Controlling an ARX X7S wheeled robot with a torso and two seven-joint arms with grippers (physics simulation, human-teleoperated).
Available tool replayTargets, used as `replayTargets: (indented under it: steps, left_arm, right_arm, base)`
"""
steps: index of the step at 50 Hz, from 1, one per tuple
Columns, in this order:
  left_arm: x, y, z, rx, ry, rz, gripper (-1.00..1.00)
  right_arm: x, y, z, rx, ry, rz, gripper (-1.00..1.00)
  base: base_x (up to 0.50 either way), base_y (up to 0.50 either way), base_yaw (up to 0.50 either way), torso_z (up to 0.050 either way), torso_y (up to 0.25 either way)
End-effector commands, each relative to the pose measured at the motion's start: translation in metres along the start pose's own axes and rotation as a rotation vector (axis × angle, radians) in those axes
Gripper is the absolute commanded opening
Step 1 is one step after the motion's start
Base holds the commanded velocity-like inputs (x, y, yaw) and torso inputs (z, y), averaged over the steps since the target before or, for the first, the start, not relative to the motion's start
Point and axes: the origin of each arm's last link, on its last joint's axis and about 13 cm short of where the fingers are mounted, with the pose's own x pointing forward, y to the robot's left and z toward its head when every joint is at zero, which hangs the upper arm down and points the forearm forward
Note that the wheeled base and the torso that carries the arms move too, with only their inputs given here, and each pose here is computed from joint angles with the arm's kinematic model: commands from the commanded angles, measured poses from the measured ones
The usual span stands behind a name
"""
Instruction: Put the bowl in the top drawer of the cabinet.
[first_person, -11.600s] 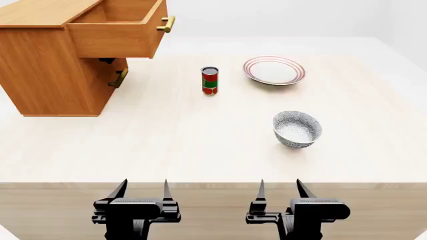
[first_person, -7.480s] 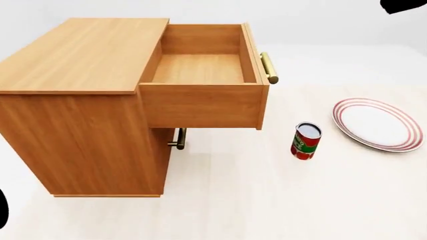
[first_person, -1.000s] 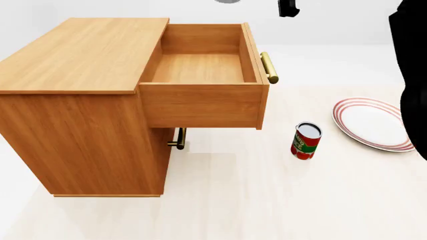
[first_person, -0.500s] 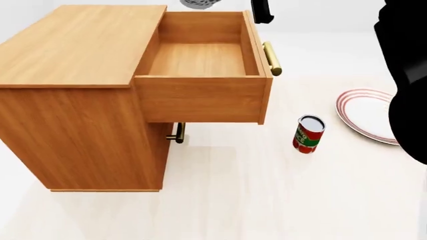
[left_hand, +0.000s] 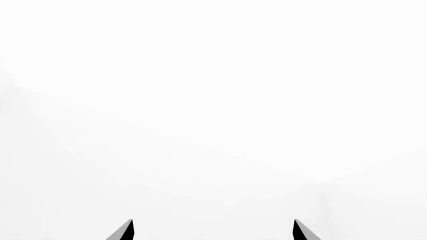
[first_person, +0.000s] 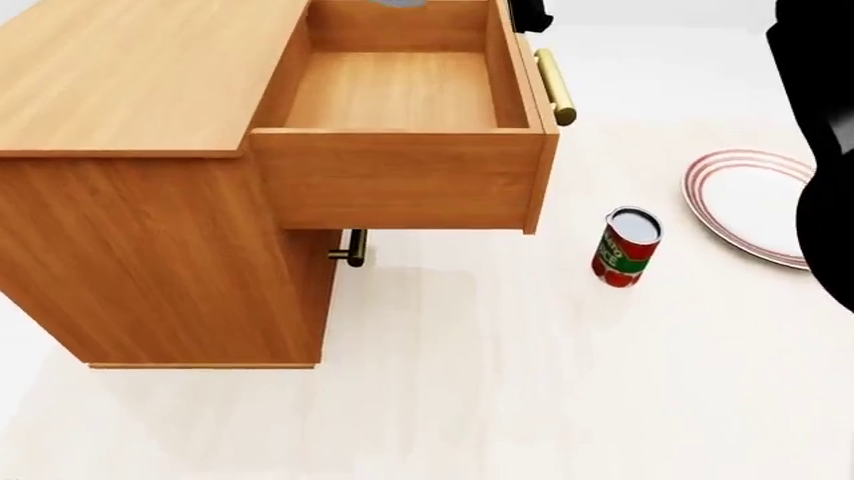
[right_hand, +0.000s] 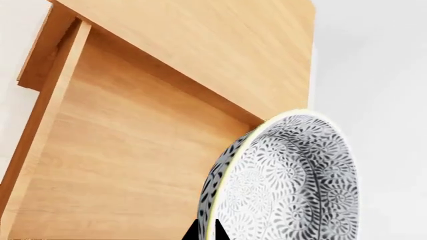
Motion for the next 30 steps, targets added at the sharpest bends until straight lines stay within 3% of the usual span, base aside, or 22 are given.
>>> replayTargets:
  steps: [1, 30]
  left_arm:
    - [-0.0019, -0.0008, 0.0043, 0.005, -0.014, 0.0, 1.0]
    - [-0.004, 0.0004, 0.0043, 0.001, -0.02, 0.004, 1.0]
  right_arm:
    - [-0.0048, -0.0015, 0.0024, 0.008, 0.015, 0.013, -1.0]
    - [0.0006, 0.0004, 0.002, 0.045, 0.005, 0.081, -1.0]
  base:
    - [0.0, 0.0, 0.0, 0.0, -0.09]
    - [0.0, 0.0, 0.0, 0.0, -0.074]
